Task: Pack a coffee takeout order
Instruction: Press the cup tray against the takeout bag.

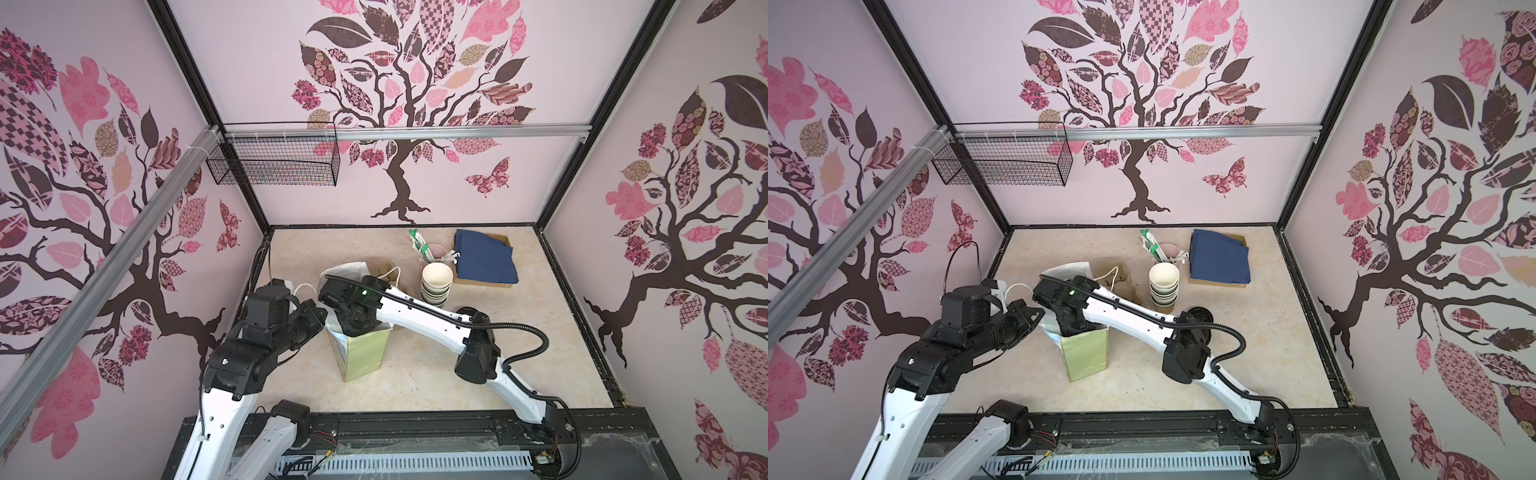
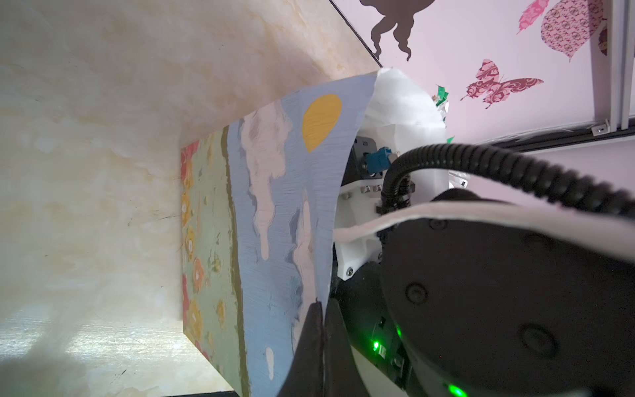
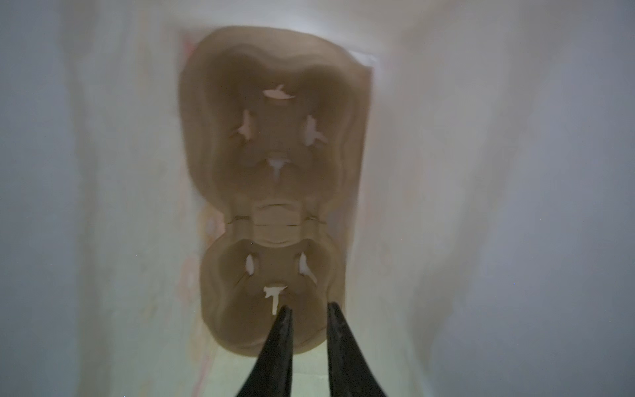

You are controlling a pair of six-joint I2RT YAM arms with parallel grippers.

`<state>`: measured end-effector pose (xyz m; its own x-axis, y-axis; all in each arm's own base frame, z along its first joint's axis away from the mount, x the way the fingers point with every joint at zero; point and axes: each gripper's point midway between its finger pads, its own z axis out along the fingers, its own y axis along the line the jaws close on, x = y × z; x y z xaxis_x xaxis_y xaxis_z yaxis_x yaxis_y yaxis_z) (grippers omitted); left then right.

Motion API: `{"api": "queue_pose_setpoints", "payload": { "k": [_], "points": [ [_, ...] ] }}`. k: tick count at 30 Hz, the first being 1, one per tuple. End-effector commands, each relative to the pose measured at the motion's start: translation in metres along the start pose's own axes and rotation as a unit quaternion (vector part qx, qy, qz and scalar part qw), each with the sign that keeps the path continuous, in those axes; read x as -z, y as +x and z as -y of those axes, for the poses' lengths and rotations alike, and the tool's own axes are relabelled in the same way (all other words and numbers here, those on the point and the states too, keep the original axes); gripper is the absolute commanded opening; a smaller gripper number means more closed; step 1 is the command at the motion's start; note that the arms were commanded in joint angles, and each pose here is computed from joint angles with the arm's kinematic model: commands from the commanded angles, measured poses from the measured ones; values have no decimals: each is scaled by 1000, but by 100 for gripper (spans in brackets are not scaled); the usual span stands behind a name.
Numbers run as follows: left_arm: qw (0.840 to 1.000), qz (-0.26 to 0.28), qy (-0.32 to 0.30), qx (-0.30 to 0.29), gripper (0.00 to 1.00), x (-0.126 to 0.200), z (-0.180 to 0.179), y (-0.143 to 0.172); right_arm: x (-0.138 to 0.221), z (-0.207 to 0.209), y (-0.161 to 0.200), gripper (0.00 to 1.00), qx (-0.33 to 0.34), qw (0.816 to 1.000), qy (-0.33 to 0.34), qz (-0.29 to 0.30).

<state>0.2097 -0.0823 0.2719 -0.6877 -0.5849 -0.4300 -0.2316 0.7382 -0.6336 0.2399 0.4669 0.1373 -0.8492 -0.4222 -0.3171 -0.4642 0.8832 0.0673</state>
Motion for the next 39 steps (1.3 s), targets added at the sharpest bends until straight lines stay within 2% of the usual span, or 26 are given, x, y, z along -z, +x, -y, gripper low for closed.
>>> {"api": "queue_pose_setpoints", "payload": {
  "k": [1,6,11,19,24,34,39],
  "points": [
    [999,30,-1,-8,0,14,9,-16,0,-1,1,22,6,1000,8,-2],
    [1000,15,-23,-12,0,8,-3,-8,20,-4,-15,21,-7,999,-6,31],
    [1000,-4,-28,-13,0,3,-11,3,54,-16,-32,21,-17,996,-51,75],
    [1000,-15,-17,-20,0,-3,-8,6,99,-43,-41,21,8,985,-104,139],
    [1000,-14,-14,-22,0,-2,-7,6,144,-42,-57,23,4,973,-126,195],
    [999,-11,-8,-33,0,-2,-6,6,217,-30,-66,27,-18,953,-164,255],
    [998,3,33,-54,0,0,9,2,263,-21,-62,32,-33,939,-197,279]
  ]
}}
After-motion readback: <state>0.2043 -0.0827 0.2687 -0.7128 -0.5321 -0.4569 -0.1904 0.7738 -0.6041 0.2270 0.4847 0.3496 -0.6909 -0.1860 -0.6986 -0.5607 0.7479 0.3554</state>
